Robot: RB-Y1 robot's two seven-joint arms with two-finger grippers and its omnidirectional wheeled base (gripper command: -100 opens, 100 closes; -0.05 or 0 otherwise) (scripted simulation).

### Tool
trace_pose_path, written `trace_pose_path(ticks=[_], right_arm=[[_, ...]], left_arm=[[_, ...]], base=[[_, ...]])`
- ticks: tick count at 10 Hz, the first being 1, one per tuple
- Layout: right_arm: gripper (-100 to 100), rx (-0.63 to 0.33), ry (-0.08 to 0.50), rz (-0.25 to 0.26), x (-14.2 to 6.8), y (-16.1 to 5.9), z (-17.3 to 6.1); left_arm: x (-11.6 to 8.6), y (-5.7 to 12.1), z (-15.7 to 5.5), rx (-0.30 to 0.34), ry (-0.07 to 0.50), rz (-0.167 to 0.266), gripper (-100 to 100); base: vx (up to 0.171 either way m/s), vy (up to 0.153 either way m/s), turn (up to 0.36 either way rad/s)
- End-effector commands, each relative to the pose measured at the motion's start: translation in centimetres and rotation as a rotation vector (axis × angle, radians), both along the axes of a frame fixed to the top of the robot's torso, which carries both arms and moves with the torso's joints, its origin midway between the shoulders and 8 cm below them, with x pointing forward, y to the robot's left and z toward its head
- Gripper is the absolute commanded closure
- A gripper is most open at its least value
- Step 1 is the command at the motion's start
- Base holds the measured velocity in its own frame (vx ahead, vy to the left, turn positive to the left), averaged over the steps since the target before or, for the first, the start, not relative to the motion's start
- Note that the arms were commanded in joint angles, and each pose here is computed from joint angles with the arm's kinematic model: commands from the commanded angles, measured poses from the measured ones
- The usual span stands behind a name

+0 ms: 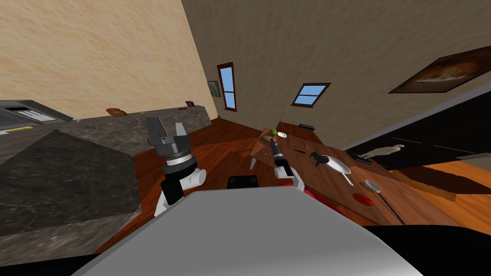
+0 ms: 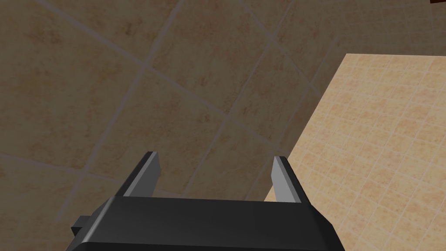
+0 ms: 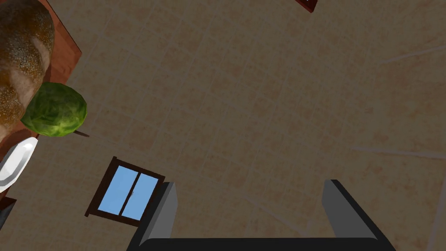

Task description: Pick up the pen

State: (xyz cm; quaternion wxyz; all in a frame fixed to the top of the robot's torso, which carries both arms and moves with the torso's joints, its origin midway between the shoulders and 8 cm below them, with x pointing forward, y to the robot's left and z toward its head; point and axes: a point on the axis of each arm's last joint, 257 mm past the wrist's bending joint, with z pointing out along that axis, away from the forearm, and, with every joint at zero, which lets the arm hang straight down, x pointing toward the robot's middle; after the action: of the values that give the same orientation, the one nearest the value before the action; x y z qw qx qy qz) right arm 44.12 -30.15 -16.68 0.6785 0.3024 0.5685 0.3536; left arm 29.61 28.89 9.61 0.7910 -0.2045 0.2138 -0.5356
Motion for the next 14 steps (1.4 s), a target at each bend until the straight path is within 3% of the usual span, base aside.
trace_pose_path(ticks=[1,2,3,4,5,6,13,14], right_arm=[[-100,-0.042,0.075,-0.022,0.6,-1.3,-2.5],[-100,-0.041,0.086,-0.025,0.6,-1.3,-2.8],[-100,-0.069,0.144,-0.04,1.0,-2.2,-4.7],[-100,-0.069,0.144,-0.04,1.0,-2.2,-4.7],[-100,-0.097,0.202,-0.054,1.4,-3.2,-6.6],[-100,-0.097,0.203,-0.054,1.3,-3.2,-6.7],[-100,-0.227,0.506,-0.116,1.4,-8.7,-16.1],[-100,-0.226,0.518,-0.118,1.2,-8.8,-16.5]], left_arm=[[0.0,0.0,0.0,0.0,0.0,0.0,0],[0.0,0.0,0.0,0.0,0.0,0.0,0],[0.0,0.0,0.0,0.0,0.0,0.0,0],[0.0,0.0,0.0,0.0,0.0,0.0,0],[0.0,0.0,0.0,0.0,0.0,0.0,0],[0.0,0.0,0.0,0.0,0.0,0.0,0],[0.0,0.0,0.0,0.0,0.0,0.0,0],[0.0,0.0,0.0,0.0,0.0,0.0,0]], base=[[0.017,0.057,0.078],[0.024,0.056,0.026],[0.017,0.054,0.051],[0.009,0.037,0.027],[0.014,0.041,0.064],[0.011,0.038,0.022],[0.015,0.058,0.06],[0.011,0.036,0.03]])
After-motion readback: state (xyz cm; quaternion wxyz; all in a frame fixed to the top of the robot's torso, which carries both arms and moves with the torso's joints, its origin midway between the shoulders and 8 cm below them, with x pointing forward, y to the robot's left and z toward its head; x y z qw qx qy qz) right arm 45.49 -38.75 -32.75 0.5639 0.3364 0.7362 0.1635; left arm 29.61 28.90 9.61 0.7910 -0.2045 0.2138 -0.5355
